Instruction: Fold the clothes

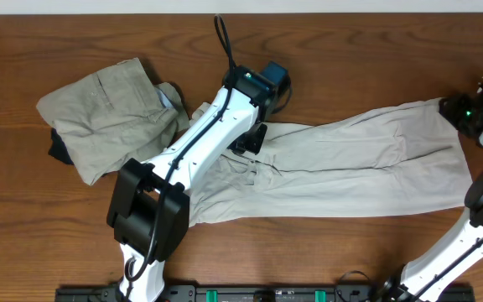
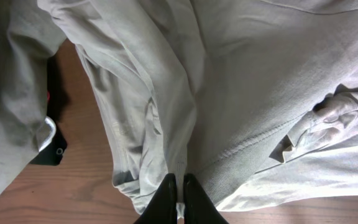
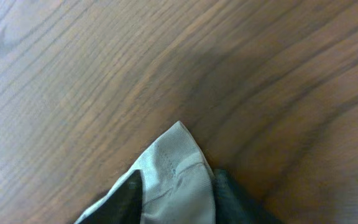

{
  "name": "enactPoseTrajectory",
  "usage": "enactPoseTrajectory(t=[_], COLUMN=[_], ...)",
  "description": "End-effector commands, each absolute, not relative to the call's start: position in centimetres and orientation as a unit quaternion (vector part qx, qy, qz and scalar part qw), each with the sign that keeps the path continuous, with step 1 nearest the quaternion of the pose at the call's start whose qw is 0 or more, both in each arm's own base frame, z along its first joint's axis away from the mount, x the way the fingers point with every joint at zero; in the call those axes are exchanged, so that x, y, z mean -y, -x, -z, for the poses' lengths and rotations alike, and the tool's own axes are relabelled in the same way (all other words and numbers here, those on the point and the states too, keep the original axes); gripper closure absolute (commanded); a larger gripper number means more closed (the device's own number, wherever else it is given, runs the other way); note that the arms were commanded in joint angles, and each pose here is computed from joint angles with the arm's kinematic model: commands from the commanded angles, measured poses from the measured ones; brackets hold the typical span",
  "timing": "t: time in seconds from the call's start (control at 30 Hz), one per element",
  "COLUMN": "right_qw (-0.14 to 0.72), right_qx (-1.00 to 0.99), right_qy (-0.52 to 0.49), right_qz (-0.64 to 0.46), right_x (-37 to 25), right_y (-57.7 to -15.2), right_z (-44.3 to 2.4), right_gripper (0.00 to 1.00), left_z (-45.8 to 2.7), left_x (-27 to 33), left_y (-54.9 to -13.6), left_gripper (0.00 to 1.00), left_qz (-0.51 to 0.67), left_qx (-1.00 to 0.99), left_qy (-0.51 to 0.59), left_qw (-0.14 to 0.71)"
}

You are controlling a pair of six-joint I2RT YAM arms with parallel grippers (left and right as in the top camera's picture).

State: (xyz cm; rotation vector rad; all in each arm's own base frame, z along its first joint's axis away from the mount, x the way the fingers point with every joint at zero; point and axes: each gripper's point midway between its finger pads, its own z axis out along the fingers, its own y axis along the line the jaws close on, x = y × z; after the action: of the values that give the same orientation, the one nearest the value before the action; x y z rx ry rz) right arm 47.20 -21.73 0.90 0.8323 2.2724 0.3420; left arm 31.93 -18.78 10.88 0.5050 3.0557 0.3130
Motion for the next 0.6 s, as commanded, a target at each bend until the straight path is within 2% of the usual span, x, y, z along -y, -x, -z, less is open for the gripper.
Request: enactPoseTrajectory(t=[0.0,0.03,0.07,0.37,0.57], right_qw=[0.331,0.328,0.327,0.381,0.403], right_qx=[-0.871,-0.869,-0.867,-0.847,-0.852], right_qy=[-0.333,-0.34,-0.343,-0.332,-0.302], right_qz=[-0.144,-0.146,-0.152,-0.163,-0.144], right_x=[21.3,21.4,21.4,23.8,24.1], right_y=[-47.4,-47.3,-47.3,-46.9,-45.0], right_z=[-0.4,-0.3,-0.5,-8.2,-13.0], right_gripper=[0.84,0.97,0.99,0.99,0.99], left_z=[-10.7,-10.7,-10.7,-10.8,-10.9], left_x=[18.5,18.5,18.5,18.4,17.1], left_y=[-32.1,-32.1,-32.1,-32.0,-31.0], left_gripper=[0.93,0.93,0.93,0.93,0.93], left_qz=[-0.108,-0.108,-0.108,-0.109,-0.123], left_qx=[-0.981,-0.981,-0.981,-0.981,-0.98], left_qy=[-0.159,-0.159,-0.159,-0.159,-0.156], left_qw=[0.014,0.014,0.014,0.011,-0.018])
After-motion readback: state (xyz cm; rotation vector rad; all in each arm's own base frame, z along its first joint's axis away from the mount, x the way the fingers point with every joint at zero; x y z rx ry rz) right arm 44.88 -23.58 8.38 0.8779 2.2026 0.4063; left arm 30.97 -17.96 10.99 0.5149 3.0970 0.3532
